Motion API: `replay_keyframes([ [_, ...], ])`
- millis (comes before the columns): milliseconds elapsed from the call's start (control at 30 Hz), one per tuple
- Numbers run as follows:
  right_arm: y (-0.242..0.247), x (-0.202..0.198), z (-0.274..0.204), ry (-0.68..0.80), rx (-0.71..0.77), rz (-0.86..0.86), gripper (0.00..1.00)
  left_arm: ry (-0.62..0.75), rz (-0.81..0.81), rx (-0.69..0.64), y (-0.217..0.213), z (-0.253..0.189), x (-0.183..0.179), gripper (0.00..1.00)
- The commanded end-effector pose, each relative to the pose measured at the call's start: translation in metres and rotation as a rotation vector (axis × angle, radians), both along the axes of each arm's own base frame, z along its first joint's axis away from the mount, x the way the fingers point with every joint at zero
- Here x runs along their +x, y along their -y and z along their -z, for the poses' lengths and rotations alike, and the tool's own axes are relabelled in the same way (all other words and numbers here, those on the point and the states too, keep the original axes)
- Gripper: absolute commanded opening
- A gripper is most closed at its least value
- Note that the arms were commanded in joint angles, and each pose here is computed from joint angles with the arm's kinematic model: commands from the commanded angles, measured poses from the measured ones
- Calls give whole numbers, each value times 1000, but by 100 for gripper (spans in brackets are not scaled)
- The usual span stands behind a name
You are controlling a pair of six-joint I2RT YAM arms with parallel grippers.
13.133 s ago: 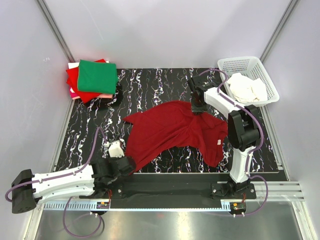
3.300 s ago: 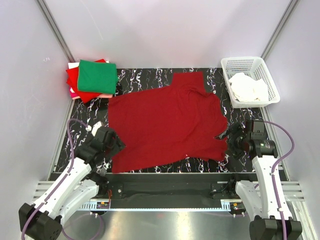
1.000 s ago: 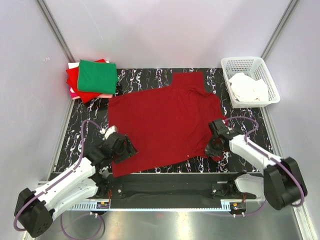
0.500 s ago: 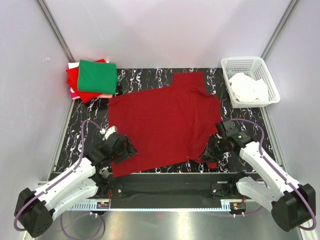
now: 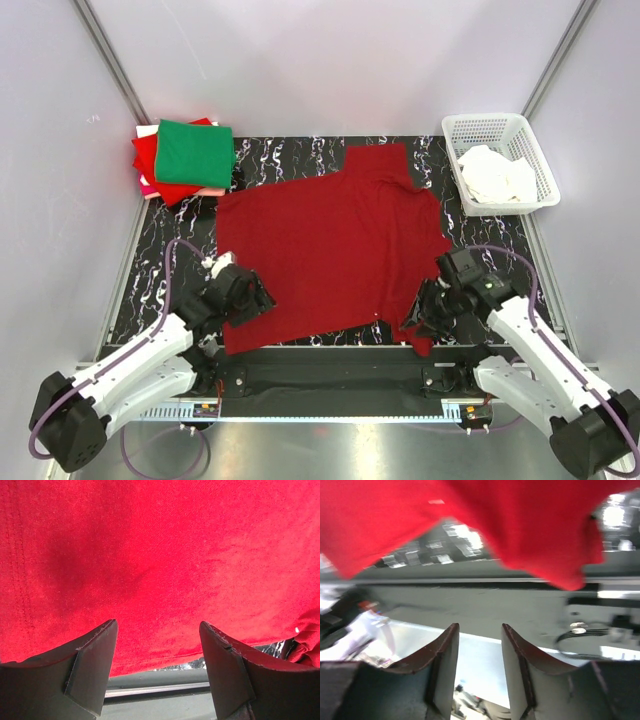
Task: Fold and stack the t-shirts
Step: Fold the tshirt
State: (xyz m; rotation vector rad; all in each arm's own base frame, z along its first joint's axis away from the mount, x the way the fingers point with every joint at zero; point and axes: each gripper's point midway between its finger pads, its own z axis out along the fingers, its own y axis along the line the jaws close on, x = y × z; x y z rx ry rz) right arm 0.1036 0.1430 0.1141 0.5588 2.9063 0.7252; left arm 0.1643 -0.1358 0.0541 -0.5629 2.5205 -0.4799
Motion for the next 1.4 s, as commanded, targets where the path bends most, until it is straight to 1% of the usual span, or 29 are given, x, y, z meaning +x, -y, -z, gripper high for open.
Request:
replay_keyframes([
  [0,11,-4,31,-24,-106,11,45,36,23,-21,7,-2,6,71],
  [67,7,-6,38,-18,-140,-21,45,39,24,-25,8,-1,7,71],
  [133,8,-2,43,3,-210,-47,45,36,25,-24,9,0,7,71],
  [233,4,11,44,37,-280,-69,45,25,30,-18,9,4,6,71],
  [333,-11,22,46,76,-338,-123,45,25,30,-18,8,6,6,71],
  [500,-21,30,66,82,-459,-207,45,23,34,-15,7,7,4,71],
  [667,-25,38,84,86,-487,-237,45,21,34,-14,7,10,3,71],
  [800,-25,48,85,109,-524,-251,46,20,40,-17,8,9,4,71],
  [933,-25,48,87,90,-539,-273,44,36,43,-29,10,-2,5,71],
  [1033,-21,42,91,67,-550,-275,36,49,38,-33,7,-12,3,71],
  [1100,-16,37,95,50,-562,-282,29,65,33,-45,6,-19,3,71],
  [1167,-10,31,100,29,-574,-289,24,71,31,-51,6,-25,3,72],
  [1200,-8,29,101,23,-582,-288,17,76,31,-55,6,-27,2,72],
  [1267,-7,27,102,22,-578,-287,11,85,29,-61,6,-31,3,72],
  [1300,-6,27,102,25,-580,-281,6,85,27,-61,6,-32,3,72],
  [1367,-6,26,102,24,-577,-269,3,79,26,-62,6,-31,3,71],
])
